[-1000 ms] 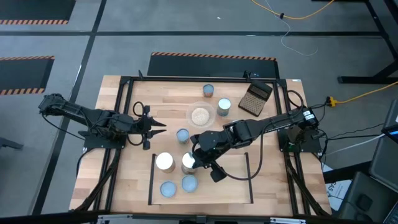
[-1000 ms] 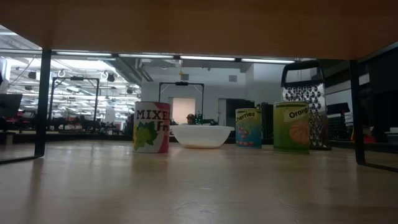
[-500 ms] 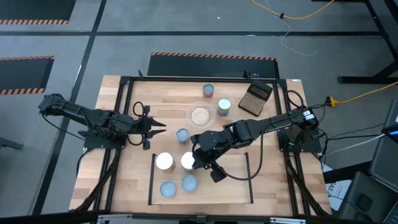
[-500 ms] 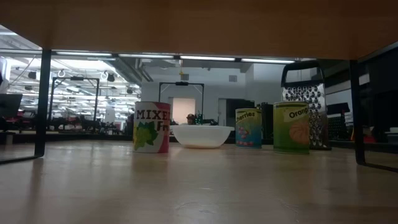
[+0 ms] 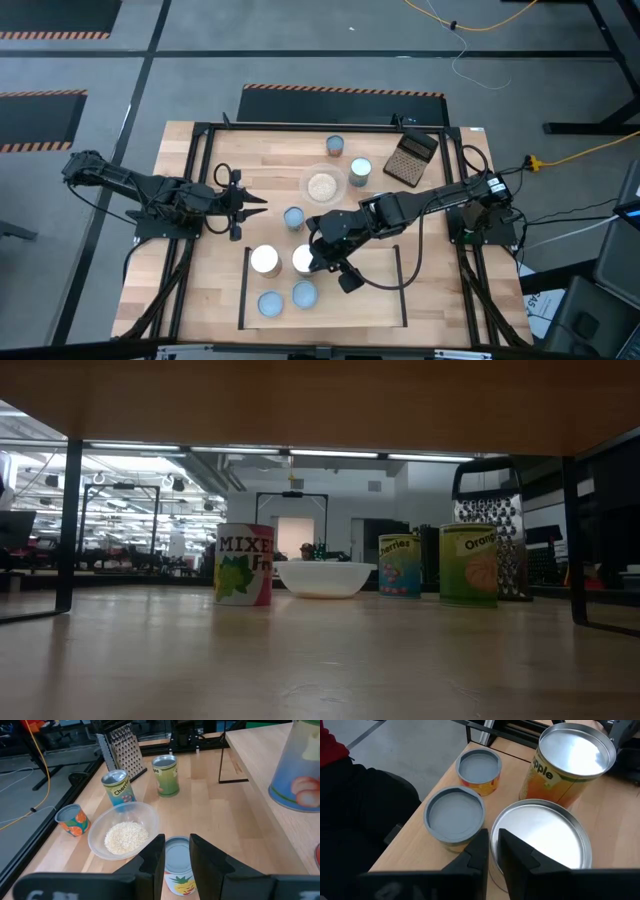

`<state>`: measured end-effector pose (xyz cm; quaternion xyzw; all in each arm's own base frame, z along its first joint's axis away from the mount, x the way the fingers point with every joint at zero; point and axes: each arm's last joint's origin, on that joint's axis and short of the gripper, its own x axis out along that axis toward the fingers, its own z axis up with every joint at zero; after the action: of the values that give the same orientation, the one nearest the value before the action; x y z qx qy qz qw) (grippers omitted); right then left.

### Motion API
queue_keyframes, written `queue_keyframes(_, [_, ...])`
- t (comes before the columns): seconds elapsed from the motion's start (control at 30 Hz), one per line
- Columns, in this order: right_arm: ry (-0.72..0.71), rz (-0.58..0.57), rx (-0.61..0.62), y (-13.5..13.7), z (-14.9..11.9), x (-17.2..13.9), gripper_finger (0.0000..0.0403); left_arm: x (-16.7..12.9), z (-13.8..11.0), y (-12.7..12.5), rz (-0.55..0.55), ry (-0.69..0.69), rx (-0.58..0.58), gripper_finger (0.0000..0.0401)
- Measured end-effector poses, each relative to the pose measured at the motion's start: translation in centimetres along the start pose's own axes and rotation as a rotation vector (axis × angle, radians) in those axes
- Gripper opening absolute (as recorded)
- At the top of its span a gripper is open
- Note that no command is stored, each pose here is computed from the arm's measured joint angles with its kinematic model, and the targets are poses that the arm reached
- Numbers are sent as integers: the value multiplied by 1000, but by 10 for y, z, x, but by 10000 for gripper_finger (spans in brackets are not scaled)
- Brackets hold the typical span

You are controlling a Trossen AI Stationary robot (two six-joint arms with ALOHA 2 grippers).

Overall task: Pick and place cans onto a shelf
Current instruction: Put the large canned peaches on the shelf

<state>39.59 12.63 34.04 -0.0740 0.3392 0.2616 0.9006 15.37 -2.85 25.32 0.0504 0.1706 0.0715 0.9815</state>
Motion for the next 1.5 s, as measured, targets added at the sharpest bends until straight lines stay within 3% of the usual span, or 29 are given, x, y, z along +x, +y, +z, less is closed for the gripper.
queue_keyframes(0.3, [-32, -11, -8, 2, 19, -22, 53, 0, 0, 0, 0, 0, 0, 82])
queue_keyframes(0.57, [-56, -65, -15, 3, 31, -39, 124, 0, 0, 0, 0, 0, 0, 82])
queue_keyframes(0.73, [42, -51, -128, 3, 17, -31, 153, 0, 0, 0, 0, 0, 0, 82])
queue_keyframes(0.93, [165, -71, -224, 1, -2, -17, 156, 0, 0, 0, 0, 0, 0, 82])
queue_keyframes(1.1, [172, -104, -288, -1, -6, -12, 156, 0, 0, 0, 0, 0, 0, 82])
queue_keyframes(1.5, [164, -108, -296, -2, -6, -11, 141, 0, 0, 0, 0, 0, 0, 82])
